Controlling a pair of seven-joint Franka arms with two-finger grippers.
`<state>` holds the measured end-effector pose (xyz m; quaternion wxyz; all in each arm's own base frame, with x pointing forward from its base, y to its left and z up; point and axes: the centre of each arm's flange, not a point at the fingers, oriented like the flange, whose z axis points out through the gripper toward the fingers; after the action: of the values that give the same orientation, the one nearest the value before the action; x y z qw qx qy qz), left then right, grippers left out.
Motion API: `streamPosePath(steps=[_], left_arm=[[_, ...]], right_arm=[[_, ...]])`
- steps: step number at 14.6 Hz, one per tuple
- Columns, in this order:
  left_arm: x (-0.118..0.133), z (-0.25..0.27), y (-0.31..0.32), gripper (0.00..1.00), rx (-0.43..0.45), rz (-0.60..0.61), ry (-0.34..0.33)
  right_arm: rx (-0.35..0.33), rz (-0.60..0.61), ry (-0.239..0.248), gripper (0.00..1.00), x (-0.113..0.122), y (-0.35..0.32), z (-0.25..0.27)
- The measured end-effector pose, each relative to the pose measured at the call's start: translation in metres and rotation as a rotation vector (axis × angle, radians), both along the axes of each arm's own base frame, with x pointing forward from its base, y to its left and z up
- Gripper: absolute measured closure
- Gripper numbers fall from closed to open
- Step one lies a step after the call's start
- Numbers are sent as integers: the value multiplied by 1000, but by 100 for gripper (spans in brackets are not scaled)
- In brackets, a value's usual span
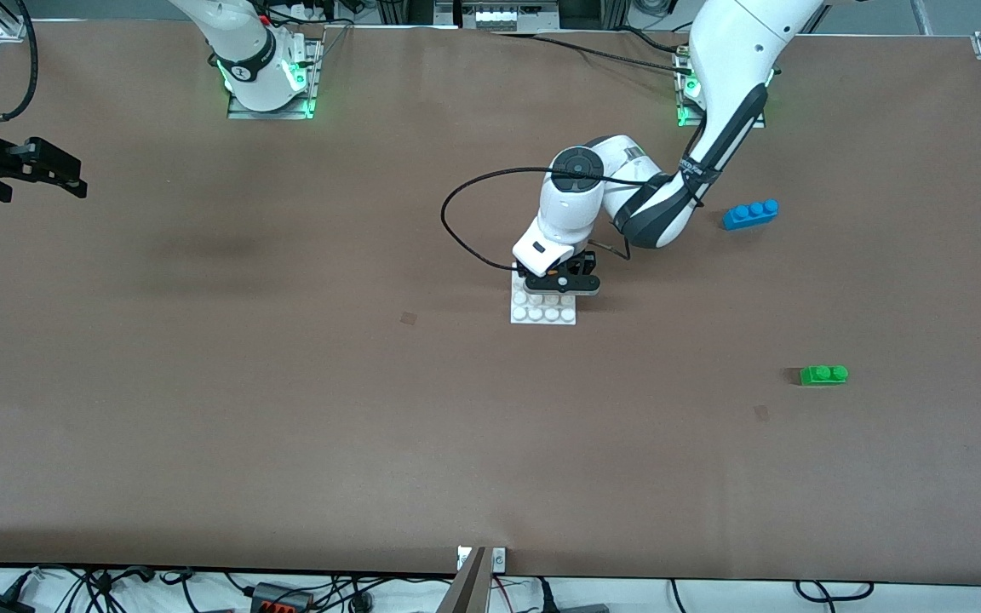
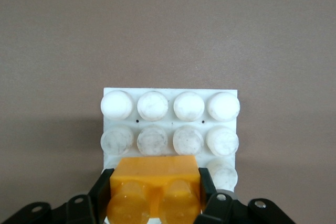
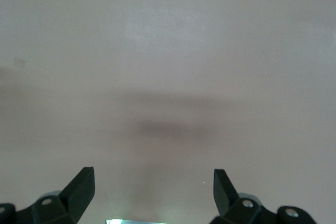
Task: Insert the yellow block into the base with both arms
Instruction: 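Lower and press the yellow brick onto the base plate studs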
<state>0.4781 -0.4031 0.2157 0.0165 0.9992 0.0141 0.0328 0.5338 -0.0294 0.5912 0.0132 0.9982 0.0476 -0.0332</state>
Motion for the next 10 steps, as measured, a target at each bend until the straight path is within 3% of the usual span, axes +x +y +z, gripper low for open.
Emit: streamPosePath(steps=[10], left_arm=[[-2, 0, -5, 32, -6, -3, -22]], right_arm=[[0, 0, 0, 0, 0, 0, 0]])
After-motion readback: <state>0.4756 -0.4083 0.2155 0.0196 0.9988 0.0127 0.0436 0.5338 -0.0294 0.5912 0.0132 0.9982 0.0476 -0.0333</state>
